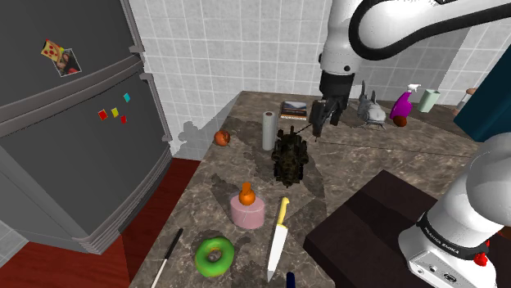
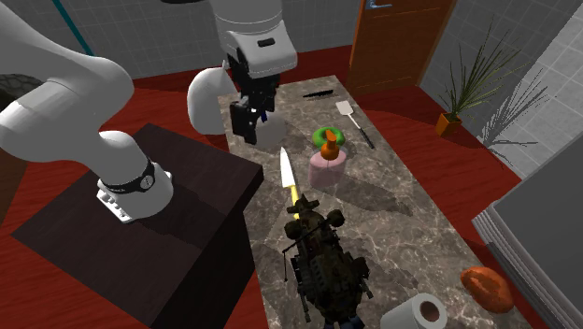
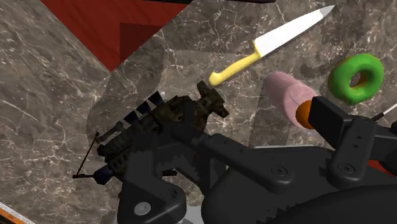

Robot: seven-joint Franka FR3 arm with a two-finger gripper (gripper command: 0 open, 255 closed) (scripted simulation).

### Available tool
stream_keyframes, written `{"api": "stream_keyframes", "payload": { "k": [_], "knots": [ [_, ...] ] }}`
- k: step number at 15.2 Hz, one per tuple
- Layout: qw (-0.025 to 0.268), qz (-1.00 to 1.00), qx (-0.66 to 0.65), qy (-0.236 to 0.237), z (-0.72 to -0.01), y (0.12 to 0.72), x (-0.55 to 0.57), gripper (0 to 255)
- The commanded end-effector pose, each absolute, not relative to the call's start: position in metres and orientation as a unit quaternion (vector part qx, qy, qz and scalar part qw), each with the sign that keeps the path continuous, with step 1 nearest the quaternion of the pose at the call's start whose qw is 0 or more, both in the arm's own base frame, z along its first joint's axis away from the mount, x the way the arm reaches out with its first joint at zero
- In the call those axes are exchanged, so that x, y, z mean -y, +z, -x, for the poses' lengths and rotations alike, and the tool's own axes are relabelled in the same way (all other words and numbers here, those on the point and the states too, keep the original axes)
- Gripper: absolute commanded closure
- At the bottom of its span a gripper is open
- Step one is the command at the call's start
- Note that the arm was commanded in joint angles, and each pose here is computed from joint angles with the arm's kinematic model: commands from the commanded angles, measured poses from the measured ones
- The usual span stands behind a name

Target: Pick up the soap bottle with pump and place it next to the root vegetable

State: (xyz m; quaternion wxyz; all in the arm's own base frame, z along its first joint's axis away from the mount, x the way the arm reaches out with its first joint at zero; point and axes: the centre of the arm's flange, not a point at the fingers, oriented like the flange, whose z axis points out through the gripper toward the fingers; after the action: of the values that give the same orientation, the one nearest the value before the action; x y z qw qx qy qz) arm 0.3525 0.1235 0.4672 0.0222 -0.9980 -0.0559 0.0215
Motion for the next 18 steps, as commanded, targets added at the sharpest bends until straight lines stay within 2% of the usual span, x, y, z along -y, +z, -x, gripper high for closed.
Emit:
{"api": "stream_keyframes", "payload": {
  "k": [1,18],
  "knots": [
    [0.019,0.997,0.07,0.018,-0.359,0.449,-0.14,0],
    [-0.011,0.983,0.185,0.0,-0.399,0.276,-0.283,0]
  ]
}}
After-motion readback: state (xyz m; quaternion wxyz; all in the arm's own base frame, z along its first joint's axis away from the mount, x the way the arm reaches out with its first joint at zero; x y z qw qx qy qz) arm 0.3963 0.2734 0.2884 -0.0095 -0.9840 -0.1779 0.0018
